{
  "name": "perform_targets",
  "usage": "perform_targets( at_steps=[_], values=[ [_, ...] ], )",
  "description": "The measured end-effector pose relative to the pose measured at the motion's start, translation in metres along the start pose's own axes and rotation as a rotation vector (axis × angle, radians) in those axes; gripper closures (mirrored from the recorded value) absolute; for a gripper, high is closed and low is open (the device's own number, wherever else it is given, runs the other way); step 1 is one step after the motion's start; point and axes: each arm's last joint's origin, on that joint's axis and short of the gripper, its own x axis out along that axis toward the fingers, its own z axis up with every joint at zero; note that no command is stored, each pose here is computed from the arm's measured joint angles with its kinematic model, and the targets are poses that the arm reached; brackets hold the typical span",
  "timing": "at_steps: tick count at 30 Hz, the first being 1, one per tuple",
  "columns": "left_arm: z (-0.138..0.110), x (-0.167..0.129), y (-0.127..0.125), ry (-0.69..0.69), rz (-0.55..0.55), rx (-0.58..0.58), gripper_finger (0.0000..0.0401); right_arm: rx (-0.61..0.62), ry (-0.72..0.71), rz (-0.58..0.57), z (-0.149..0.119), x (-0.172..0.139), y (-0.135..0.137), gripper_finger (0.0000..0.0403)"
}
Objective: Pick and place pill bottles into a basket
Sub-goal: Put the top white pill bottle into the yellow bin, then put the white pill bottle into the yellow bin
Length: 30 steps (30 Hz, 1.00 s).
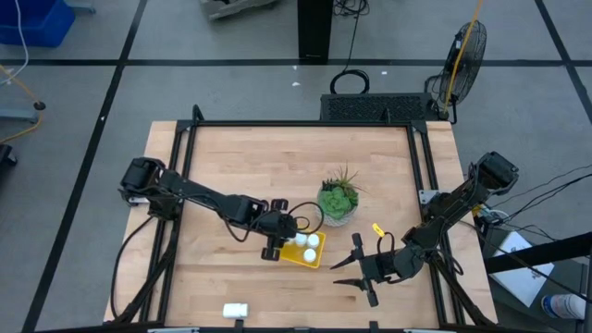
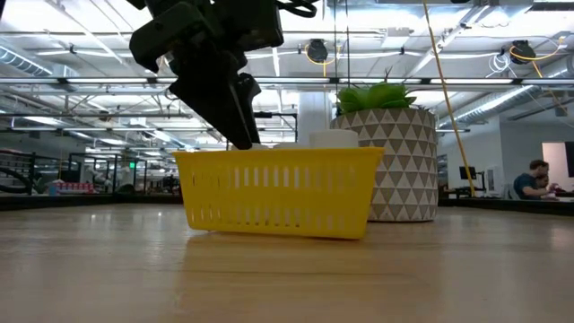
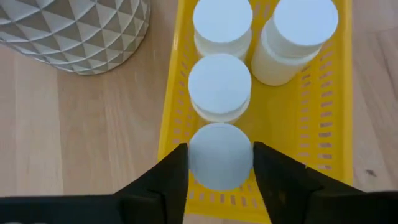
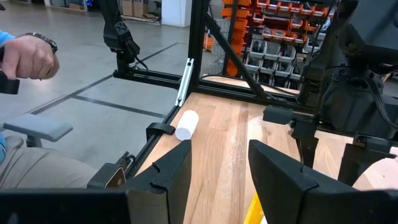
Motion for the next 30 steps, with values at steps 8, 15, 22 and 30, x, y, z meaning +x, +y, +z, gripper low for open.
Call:
perform_targets(
  at_steps=[8,15,22,30],
  values=[
    [0.001,-0.001,0.0,-0.003,0.0,0.017,0.0265,0.007,0.016,0.0,-0.002,0.0,0.0,0.0252],
    [0.0,-0.003,-0.001,0.001,-0.027,0.026,0.0251,0.001,0.037,-0.001,-0.004,0.0,0.0,0.0252],
    [0.002,-0.016,-0.005,-0.029,-0.016,0.035,0.0219,-0.002,0.042,-0.001,-0.004,0.0,0.0,0.0252],
    [0.002,-0.036,-0.016,-0.063,-0.007,0.043,0.0191,0.003,0.045,-0.004,-0.005,0.0,0.0,0.0252]
  ],
)
